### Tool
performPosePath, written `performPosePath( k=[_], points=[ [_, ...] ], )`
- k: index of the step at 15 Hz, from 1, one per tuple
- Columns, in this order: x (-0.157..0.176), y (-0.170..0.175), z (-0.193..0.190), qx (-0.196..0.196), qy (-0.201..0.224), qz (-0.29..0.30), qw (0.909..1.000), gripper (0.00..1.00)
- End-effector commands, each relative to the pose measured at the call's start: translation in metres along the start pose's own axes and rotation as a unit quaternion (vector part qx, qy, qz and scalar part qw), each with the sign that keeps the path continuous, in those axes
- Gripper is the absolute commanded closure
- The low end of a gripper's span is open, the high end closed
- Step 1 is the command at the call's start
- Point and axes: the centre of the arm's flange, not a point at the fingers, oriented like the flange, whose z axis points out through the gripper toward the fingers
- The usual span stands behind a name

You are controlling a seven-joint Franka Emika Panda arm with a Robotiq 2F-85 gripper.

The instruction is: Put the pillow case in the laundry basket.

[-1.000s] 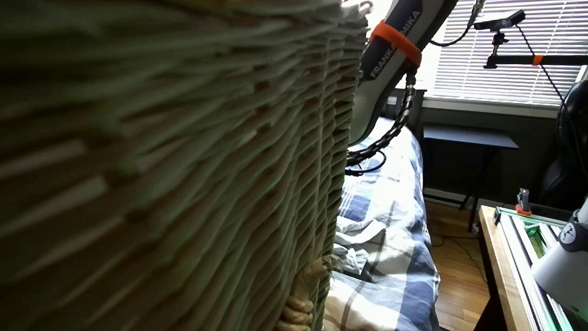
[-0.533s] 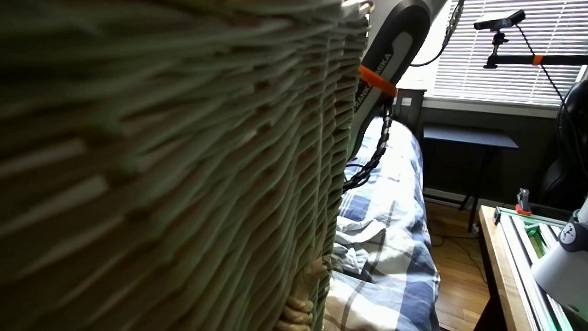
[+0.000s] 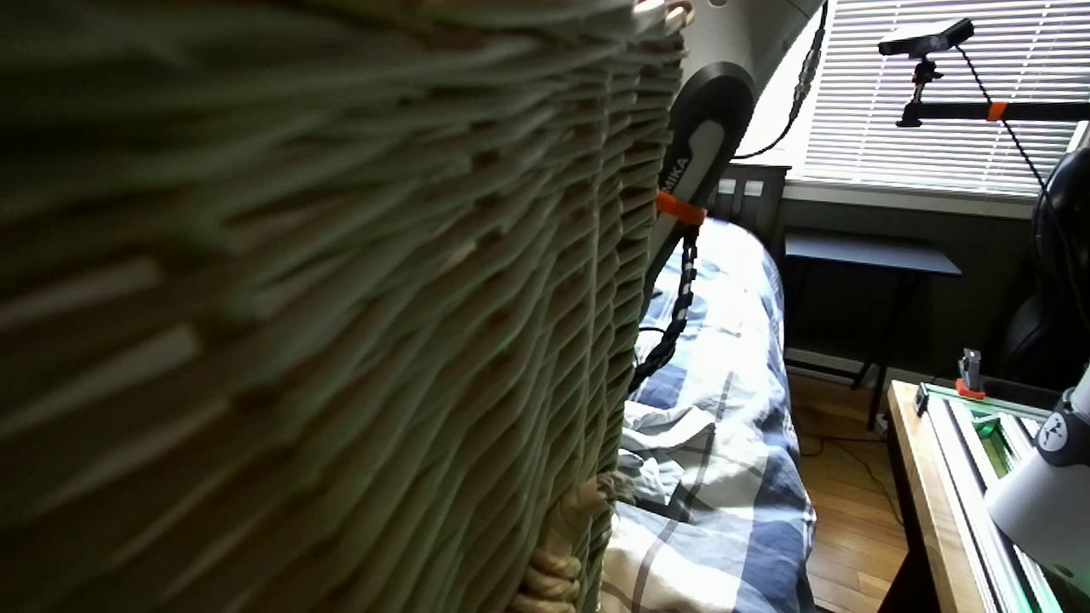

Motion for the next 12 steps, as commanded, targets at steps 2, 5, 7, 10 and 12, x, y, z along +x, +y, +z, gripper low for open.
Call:
performPosePath(
  k=[2,5,7,10,12],
  points=[
    [0.003,-0.010,0.031,-0.048,-0.012,0.016,0.9986,0.34],
    [0.007,-0.009,0.029,-0.051,-0.022,0.028,0.9981,0.58],
    [0.009,-0.007,0.022,-0.046,-0.031,0.035,0.9979,0.73],
    [0.011,-0.005,0.014,-0.041,-0.046,0.046,0.9970,0.95],
    [0.011,-0.001,0.010,-0.041,-0.053,0.054,0.9963,0.98]
  ],
)
